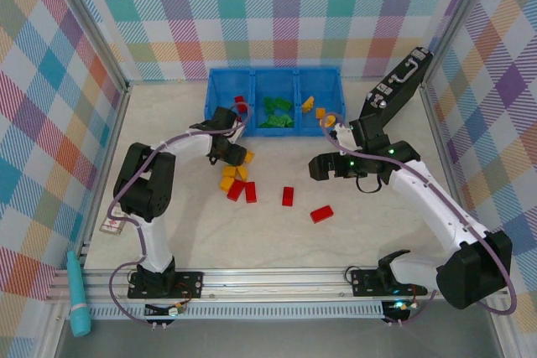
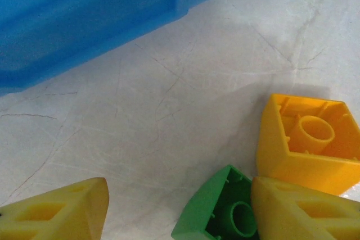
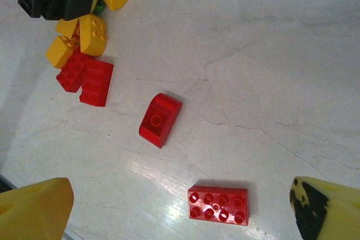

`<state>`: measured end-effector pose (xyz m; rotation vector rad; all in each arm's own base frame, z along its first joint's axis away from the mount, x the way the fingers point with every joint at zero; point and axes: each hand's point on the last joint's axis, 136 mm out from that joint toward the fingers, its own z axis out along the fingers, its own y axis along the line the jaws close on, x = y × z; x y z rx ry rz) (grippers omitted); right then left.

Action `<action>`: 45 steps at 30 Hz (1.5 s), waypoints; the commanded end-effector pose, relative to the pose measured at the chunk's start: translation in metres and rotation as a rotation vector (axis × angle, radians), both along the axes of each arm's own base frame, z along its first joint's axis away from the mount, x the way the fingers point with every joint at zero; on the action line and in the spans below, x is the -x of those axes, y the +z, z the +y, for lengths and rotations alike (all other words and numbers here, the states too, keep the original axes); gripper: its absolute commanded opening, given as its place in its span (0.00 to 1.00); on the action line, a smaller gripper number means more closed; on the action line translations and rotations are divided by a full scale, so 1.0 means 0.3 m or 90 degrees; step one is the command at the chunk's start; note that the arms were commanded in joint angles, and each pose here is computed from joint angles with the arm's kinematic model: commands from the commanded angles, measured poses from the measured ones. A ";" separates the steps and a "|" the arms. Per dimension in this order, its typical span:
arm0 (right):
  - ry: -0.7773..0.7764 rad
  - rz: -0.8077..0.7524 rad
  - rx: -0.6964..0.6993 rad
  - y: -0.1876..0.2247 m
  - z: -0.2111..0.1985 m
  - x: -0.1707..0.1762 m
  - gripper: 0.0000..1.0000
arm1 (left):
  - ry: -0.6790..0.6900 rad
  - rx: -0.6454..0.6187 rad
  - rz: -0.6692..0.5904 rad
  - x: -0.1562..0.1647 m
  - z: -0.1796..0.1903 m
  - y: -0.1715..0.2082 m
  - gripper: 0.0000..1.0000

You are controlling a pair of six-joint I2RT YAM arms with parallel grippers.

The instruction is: Sort the legos into containers by color

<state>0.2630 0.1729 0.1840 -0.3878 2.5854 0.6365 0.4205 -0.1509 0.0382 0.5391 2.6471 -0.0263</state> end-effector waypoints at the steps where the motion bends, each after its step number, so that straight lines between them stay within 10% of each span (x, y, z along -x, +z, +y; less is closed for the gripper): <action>1: 0.007 -0.012 -0.012 0.027 0.021 -0.015 0.99 | 0.024 -0.018 0.016 -0.010 0.038 -0.014 0.66; 33: 0.003 -0.018 -0.006 0.034 0.026 -0.039 0.99 | 0.039 0.022 0.103 0.053 0.073 -0.081 0.43; 45: -0.001 -0.026 -0.003 0.039 0.013 -0.027 0.99 | 0.092 0.126 -0.005 0.007 0.029 0.255 0.40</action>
